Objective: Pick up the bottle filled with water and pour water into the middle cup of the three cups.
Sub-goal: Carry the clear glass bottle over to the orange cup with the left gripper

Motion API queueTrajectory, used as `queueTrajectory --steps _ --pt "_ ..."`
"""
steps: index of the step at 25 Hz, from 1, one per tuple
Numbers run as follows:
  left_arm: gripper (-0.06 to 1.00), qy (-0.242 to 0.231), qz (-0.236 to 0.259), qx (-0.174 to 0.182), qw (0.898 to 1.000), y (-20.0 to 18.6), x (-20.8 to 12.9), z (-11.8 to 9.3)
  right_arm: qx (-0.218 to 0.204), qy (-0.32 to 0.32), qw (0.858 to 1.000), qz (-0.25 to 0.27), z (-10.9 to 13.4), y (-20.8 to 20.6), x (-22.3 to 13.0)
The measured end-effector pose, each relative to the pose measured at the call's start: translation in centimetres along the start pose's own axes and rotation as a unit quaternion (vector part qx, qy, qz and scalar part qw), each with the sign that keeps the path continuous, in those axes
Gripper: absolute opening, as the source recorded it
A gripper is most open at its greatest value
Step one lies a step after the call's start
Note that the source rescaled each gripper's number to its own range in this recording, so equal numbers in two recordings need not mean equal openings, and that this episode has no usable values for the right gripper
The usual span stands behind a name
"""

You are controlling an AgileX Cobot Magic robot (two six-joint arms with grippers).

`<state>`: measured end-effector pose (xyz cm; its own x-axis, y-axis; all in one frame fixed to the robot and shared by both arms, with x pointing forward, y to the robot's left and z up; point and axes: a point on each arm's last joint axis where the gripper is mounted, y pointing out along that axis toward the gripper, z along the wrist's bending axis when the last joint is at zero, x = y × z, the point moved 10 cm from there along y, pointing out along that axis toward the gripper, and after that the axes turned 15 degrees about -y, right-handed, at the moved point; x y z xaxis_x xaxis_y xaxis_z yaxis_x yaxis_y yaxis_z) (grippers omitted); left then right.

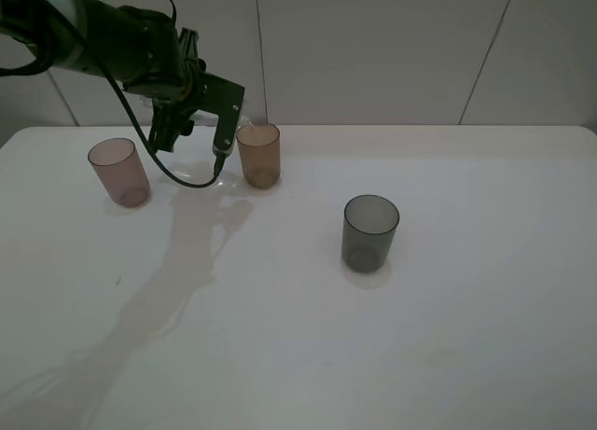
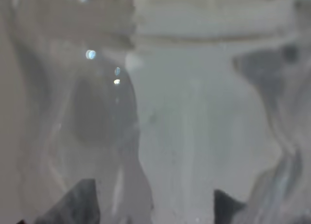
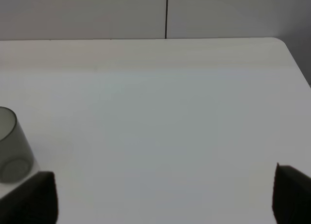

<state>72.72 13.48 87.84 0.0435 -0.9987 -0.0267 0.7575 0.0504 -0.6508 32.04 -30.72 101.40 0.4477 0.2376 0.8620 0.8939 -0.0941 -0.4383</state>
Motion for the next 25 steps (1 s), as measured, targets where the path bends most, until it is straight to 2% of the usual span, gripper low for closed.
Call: queueTrajectory --steps 25 --pt "0.03 0.027 0.0 0.014 1.0 -0.03 0.05 0.61 0.0 0.0 1.0 0.0 0.0 0.0 0.0"
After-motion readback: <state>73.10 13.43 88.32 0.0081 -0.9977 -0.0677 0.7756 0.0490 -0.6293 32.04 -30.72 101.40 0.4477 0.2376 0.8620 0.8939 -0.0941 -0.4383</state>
